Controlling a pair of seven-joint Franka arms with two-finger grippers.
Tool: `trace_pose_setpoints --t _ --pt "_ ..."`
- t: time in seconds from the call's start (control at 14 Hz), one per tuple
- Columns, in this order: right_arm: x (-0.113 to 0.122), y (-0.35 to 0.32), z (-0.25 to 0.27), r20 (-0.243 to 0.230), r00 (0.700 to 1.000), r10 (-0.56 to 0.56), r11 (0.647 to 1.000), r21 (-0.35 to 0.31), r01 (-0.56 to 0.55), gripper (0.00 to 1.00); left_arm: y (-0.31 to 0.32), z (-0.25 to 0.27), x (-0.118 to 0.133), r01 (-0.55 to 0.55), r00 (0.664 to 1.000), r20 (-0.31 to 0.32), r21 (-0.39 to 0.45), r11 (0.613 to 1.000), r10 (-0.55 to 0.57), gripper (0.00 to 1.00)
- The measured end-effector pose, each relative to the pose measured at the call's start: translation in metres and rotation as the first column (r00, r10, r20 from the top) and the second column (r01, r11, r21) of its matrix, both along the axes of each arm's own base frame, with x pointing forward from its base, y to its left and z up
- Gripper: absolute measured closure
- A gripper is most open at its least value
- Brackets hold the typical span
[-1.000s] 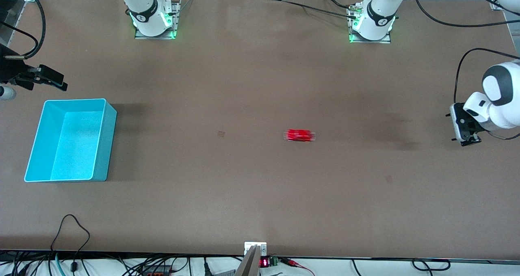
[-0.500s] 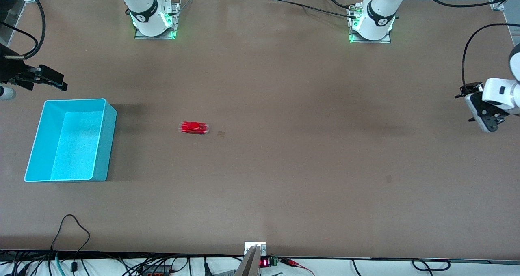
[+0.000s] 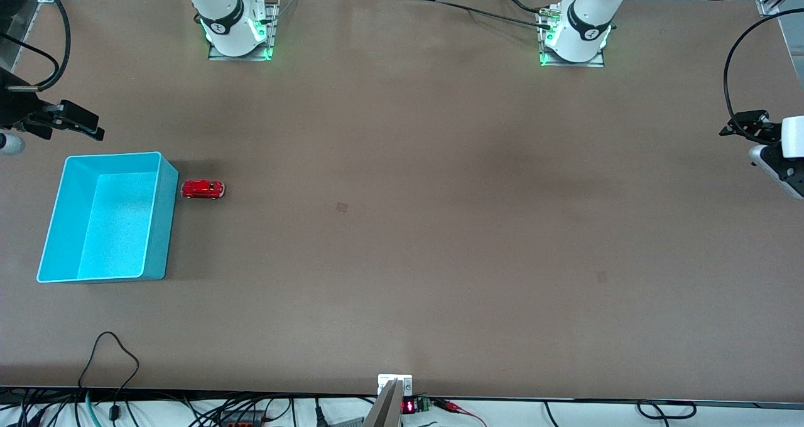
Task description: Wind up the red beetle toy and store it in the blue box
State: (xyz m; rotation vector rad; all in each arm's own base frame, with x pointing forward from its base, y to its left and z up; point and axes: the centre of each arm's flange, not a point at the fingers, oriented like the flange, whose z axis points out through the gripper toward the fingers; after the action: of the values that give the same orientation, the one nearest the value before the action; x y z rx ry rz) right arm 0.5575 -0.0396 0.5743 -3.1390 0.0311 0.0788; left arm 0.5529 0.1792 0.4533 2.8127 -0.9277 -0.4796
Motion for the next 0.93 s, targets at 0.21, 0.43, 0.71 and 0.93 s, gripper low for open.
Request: trace_pose_setpoints --t 0.21,0.43,0.71,0.93 --pt "0.000 0.002 0.000 0.000 1.000 0.004 1.000 0.000 -0.004 0.00 -0.011 0.023 0.010 -0.093 0.995 0.037 0.044 0.995 0.092 0.00" --pt "0.001 0.005 -0.002 -0.003 1.000 0.009 1.000 0.001 -0.009 0.00 -0.045 0.054 0.025 -0.158 0.985 0.084 0.074 0.985 0.152 0.00" --pt "0.010 0.009 -0.017 -0.015 1.000 0.018 1.000 0.001 -0.018 0.00 -0.107 0.081 0.036 -0.220 0.971 0.111 0.095 0.971 0.210 0.00" --pt "0.019 0.022 -0.037 -0.043 0.999 0.033 0.999 0.026 -0.032 0.00 -0.167 0.102 0.036 -0.299 0.951 0.118 0.121 0.946 0.286 0.00"
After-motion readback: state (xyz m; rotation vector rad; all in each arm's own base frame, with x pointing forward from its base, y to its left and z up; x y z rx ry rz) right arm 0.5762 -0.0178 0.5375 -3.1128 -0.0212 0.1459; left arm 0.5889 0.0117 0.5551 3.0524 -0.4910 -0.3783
